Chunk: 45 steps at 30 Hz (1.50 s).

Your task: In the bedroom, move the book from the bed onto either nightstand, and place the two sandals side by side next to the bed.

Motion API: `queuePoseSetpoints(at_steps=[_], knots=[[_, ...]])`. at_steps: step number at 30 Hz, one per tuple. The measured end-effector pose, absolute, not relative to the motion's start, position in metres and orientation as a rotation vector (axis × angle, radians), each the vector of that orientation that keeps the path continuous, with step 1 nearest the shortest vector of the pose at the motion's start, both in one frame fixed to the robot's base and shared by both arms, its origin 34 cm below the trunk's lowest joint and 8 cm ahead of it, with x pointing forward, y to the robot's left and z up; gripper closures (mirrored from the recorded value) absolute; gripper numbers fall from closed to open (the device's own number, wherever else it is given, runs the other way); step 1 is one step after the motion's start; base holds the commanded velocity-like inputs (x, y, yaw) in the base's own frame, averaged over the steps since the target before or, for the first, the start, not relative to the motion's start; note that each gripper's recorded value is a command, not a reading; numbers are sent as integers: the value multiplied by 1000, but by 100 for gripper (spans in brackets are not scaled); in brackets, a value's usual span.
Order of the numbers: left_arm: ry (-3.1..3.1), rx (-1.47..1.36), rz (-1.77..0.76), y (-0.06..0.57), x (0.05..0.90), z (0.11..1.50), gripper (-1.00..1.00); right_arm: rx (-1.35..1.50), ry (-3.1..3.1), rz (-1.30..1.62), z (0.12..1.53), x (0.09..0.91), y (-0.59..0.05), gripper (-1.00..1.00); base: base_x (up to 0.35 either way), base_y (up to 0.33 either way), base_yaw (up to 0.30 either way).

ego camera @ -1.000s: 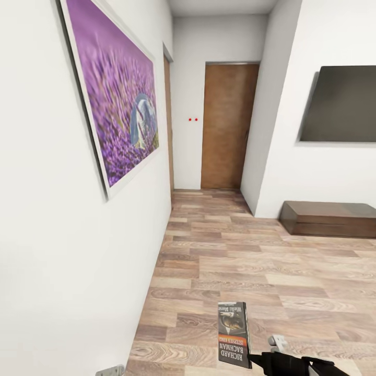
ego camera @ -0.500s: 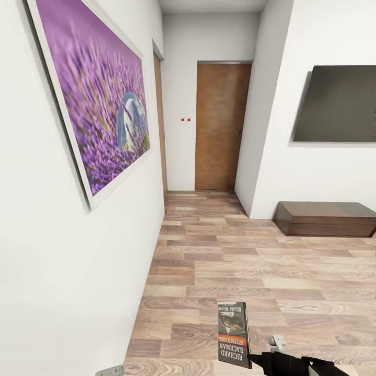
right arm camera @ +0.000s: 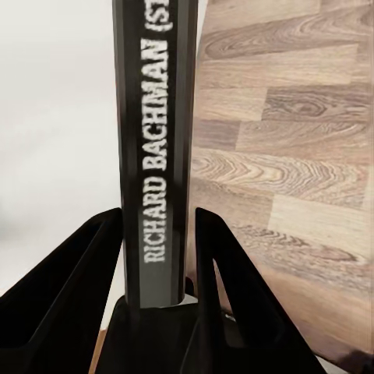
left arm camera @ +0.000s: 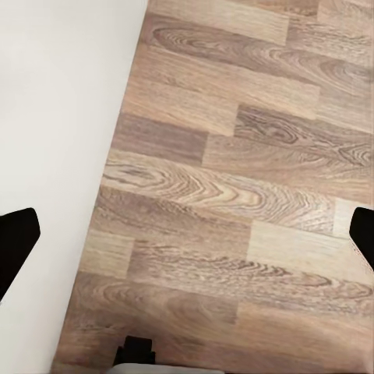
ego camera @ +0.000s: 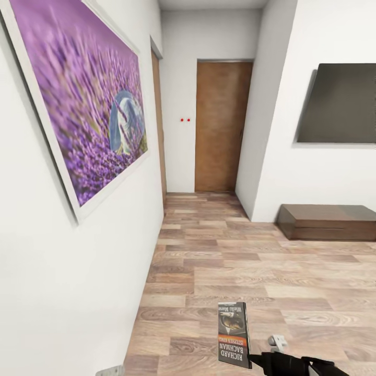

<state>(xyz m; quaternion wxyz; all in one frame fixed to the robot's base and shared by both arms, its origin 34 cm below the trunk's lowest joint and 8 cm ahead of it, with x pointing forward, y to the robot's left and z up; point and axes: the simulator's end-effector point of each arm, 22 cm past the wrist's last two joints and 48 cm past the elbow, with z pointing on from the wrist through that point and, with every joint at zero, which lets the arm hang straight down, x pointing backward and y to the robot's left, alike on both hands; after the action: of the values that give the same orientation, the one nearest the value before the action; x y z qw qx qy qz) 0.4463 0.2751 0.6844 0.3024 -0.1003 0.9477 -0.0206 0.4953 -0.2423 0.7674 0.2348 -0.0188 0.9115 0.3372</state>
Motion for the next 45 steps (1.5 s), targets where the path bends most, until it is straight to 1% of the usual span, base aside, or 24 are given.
queuePoseSetpoints(at_steps=[6, 20, 27, 38, 45], knots=[[2513, -266, -55, 275, 446, 684, -100, -53, 2502, 925, 767, 495, -242, 100, 318, 0, -167], [2513, -265, -54, 275, 446, 684, -100, -55, 2503, 925, 767, 495, -242, 100, 318, 0, -17], [2513, -265, -55, 275, 446, 684, -100, -55, 2504, 925, 767, 495, -242, 100, 319, 0, -153], [2513, -264, -54, 275, 446, 684, -100, -55, 2503, 925, 767, 495, -242, 100, 319, 0, -33], [2513, -264, -54, 275, 446, 684, -100, -55, 2503, 925, 767, 495, -242, 100, 319, 0, -135]])
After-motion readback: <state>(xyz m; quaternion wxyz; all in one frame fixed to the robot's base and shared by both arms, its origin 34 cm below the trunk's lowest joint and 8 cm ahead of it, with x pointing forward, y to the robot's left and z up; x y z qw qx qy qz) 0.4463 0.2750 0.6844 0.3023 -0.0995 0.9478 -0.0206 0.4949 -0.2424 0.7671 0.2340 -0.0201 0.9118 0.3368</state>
